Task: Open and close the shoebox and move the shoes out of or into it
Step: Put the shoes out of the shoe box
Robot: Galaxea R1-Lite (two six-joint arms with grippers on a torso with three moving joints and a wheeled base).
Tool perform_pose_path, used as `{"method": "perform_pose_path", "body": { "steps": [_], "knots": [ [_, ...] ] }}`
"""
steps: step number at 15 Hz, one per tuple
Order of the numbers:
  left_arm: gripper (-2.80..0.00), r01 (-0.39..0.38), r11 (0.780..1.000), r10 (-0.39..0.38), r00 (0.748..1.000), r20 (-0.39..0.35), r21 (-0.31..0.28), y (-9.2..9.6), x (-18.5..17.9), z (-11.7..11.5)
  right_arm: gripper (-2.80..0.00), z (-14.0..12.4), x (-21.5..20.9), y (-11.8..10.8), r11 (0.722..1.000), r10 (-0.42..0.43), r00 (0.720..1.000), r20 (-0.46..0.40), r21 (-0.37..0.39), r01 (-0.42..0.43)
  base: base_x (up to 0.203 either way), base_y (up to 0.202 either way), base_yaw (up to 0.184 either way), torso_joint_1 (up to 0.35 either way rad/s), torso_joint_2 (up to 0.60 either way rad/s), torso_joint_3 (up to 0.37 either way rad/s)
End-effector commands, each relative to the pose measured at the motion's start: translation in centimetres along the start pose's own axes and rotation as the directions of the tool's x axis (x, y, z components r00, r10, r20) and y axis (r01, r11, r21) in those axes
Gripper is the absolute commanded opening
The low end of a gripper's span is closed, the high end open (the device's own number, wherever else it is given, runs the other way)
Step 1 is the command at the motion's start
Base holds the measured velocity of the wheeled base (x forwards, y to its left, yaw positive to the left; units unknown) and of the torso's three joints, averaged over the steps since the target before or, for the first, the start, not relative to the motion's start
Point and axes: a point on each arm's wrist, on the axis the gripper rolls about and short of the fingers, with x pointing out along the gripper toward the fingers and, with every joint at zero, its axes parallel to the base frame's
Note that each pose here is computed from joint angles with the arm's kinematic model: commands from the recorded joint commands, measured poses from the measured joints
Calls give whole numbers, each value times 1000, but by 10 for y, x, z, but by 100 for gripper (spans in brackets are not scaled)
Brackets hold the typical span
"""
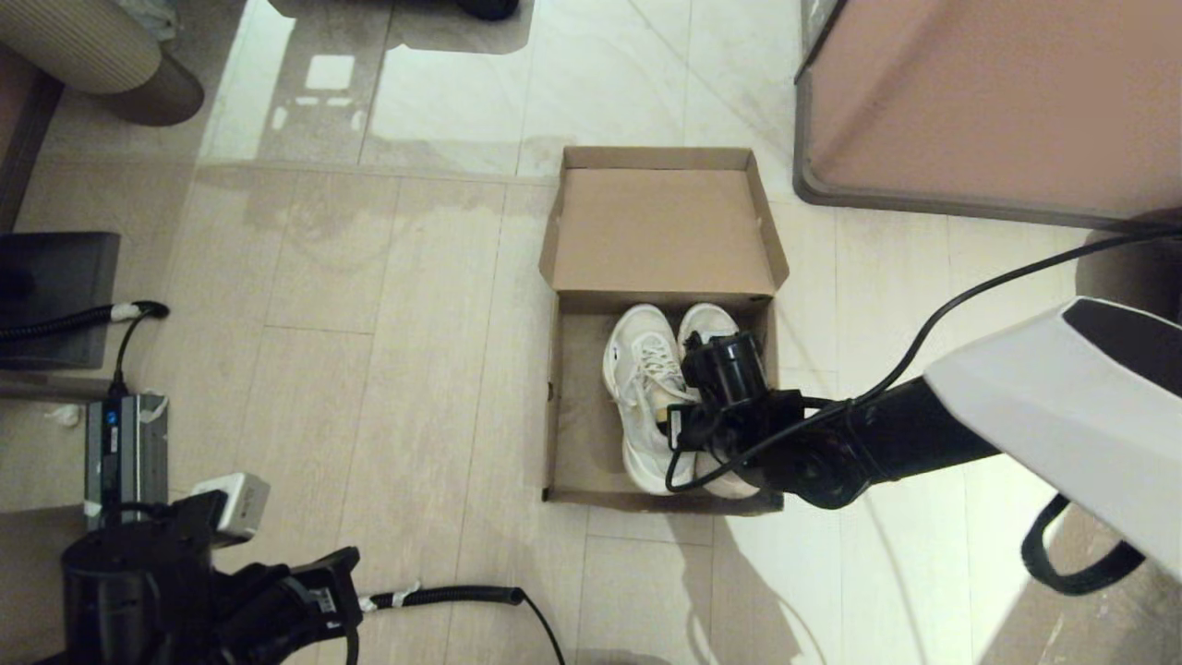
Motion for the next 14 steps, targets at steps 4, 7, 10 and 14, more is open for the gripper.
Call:
{"method": "perform_pose_path", "body": {
  "steps": [4,7,10,14],
  "knots": [
    [-280,-4,1000,4,1000,5,-5,6,-11,-4,-280,24,-96,-7,995,100,992,75,4,-101,0,0,0,0,0,0],
    [-280,-45,998,45,999,11,-39,17,-18,-6,-280,28,-131,-23,993,115,989,96,12,-117,0,0,0,0,0,0],
    [-280,-46,997,47,999,27,-58,19,-22,-4,-280,35,-145,-50,996,64,990,126,51,-71,0,0,0,0,0,0],
    [-280,-98,989,107,991,81,-109,27,-17,9,-280,51,-138,-108,984,-117,981,158,149,93,0,0,0,0,0,0]
  ]
}}
